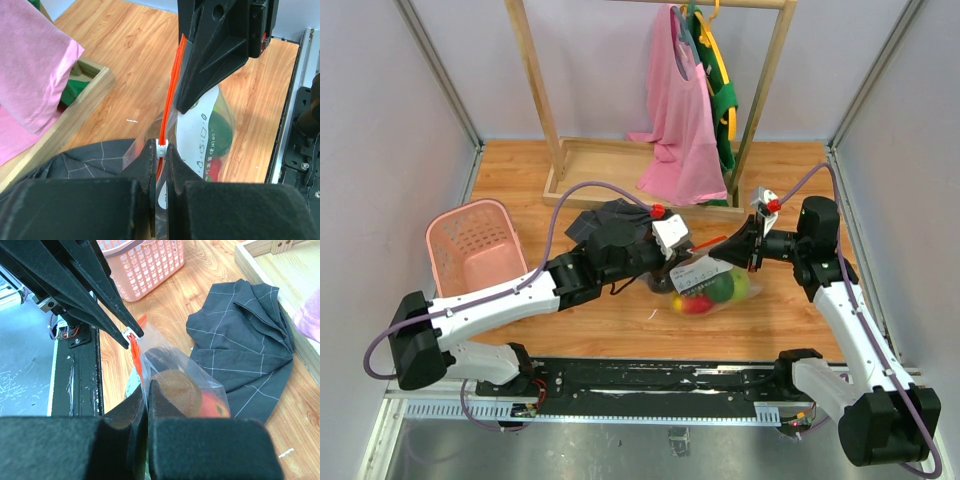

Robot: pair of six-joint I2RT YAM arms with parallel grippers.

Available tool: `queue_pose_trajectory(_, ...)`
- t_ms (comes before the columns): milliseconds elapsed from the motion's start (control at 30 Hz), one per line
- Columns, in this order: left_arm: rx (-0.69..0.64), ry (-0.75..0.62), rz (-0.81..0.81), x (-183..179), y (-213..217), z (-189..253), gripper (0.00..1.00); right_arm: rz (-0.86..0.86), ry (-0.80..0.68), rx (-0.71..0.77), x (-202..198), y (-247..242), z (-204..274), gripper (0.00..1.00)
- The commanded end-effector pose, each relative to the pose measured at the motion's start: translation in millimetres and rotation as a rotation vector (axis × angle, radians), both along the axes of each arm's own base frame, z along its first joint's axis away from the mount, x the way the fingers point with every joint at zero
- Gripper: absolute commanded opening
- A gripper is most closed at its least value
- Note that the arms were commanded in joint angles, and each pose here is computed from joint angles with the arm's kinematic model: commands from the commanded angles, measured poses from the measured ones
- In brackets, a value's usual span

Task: Open the zip-top bag and remove the fake food
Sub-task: Unzip the zipper food storage bag at the center of the board.

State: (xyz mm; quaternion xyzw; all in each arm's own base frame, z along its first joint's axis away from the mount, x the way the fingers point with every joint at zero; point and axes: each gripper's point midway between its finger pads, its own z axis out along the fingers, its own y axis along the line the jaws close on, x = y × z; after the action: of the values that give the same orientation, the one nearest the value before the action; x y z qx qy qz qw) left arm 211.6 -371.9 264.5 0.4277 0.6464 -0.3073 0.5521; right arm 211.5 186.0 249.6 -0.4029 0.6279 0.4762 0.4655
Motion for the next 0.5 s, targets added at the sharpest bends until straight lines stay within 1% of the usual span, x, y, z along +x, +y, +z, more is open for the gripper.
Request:
queue_pose_trajectory(0,-0.01,-0.016,0.041,6,13,5,0.0,-0.021,-0.065,0.011,6,-6,18,0.01)
queue_pose_trajectory(467,0.01,-0.005,0.065,6,25,-6,0.0,-0.03,-0.061,0.011,8,-7,18,0.01)
